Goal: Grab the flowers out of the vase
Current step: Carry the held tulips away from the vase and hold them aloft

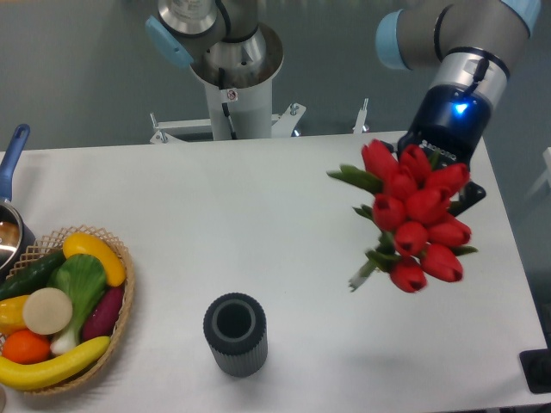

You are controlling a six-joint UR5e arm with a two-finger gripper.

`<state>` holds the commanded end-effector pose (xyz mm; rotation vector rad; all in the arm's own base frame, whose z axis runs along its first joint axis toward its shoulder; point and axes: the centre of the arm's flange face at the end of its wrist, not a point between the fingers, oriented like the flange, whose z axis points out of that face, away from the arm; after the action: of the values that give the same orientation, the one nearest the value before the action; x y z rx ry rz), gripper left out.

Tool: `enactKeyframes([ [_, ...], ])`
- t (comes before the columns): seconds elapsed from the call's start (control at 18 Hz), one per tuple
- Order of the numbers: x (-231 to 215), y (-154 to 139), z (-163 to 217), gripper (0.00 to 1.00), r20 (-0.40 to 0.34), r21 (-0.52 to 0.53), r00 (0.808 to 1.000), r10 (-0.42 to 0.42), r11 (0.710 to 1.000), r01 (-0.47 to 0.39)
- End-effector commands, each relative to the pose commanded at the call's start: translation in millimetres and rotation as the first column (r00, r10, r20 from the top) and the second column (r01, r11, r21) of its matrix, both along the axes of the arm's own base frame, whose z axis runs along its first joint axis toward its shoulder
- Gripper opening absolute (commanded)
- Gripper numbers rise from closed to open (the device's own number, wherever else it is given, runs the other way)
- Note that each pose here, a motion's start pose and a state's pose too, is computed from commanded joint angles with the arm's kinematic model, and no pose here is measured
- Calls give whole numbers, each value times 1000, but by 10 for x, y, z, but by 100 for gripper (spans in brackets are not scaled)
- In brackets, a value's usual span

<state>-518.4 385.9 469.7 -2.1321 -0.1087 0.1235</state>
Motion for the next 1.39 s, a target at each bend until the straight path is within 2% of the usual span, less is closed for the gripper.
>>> enactKeyframes([
  [0.11, 151, -27, -216, 0, -45, -118, 999, 19, 993, -25],
  [0.28, 415, 86, -509, 0, -53, -241, 998, 22, 970, -34],
  [0.5, 599, 231, -717, 0, -39, -307, 999, 8, 951, -19],
  [0.61, 626, 213, -836, 0, 3, -352, 1000, 16, 936, -14],
  [0.78, 636, 228, -885, 0, -11, -412, 999, 31, 911, -32],
  [1.0, 645, 317, -1011, 0, -40, -521, 998, 43, 852, -58],
  [1.11, 701, 440, -1039, 0, -40, -594, 999, 24, 803, -43],
  [1.22, 768, 585, -1066, 0, -36, -675, 999, -11, 738, -17],
  [1.28, 783, 644, -1086, 0, -31, -699, 999, -18, 715, -8],
  [1.39, 806, 707, -1114, 0, -28, -716, 999, -28, 698, 0],
])
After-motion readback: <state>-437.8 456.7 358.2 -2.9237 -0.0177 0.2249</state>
